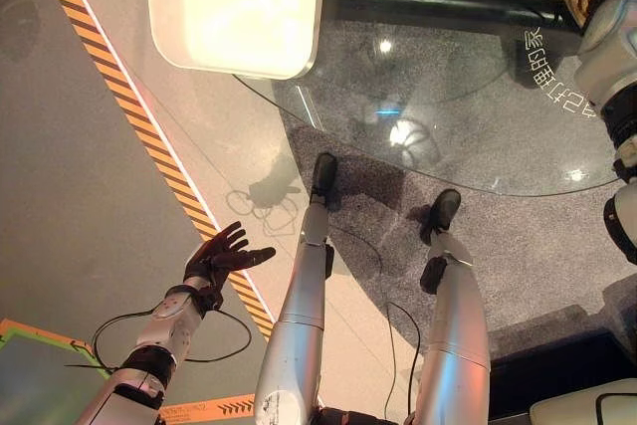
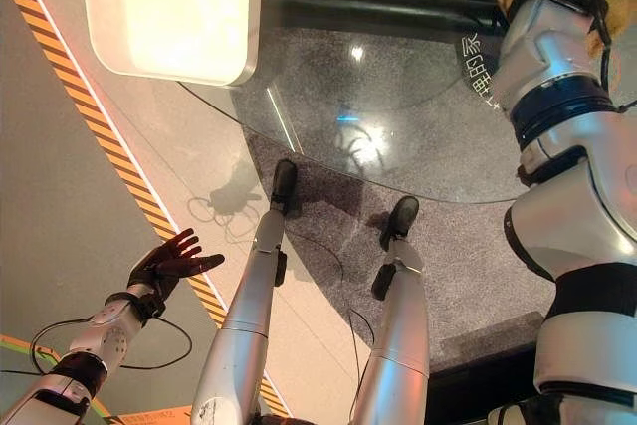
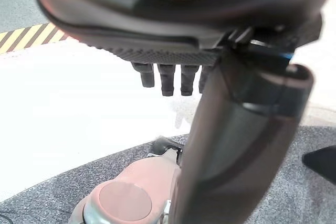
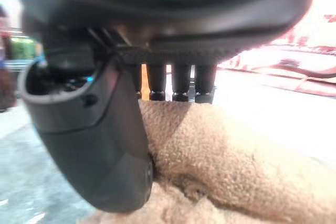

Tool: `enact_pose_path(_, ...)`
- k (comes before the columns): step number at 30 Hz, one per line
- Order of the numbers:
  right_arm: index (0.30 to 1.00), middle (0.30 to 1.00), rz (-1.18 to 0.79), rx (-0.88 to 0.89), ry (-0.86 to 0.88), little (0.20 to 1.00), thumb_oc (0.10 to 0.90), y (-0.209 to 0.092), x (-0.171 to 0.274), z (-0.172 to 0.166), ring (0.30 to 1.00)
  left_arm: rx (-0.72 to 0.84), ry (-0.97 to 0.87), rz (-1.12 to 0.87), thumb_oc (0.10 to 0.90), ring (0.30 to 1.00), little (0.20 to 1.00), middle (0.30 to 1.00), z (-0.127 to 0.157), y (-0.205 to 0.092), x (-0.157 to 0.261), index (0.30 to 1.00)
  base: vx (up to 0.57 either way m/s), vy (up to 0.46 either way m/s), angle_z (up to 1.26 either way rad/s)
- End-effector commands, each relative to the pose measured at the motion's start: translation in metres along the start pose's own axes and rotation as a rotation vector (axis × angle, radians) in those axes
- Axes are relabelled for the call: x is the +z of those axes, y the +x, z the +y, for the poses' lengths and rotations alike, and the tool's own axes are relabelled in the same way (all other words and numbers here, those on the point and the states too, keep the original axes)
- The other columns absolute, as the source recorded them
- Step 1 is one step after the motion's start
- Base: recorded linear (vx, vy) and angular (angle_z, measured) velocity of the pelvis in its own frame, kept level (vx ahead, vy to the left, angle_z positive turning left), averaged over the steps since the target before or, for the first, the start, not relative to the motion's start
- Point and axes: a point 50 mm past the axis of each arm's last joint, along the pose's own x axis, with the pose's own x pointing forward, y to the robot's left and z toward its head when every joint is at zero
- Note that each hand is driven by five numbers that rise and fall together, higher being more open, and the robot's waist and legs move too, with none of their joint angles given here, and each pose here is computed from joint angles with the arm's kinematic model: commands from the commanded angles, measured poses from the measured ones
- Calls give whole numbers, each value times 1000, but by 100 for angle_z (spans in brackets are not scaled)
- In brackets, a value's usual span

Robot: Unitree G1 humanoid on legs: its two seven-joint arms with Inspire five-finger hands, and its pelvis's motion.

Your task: Wipe the table with a cloth and put it in the basket.

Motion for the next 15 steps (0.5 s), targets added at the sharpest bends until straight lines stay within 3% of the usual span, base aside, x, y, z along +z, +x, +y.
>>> enact_pose_path(1,300,300,-249,-172,-22,200,100,9,46,-45,300,63,36,49,800,900,900,900,19,-9,-16,900,0,0,0)
enact_pose_path(15,300,300,-553,-71,68,200,100,-36,126,-33,300,32,59,41,800,900,900,900,8,-8,-22,900,0,0,0)
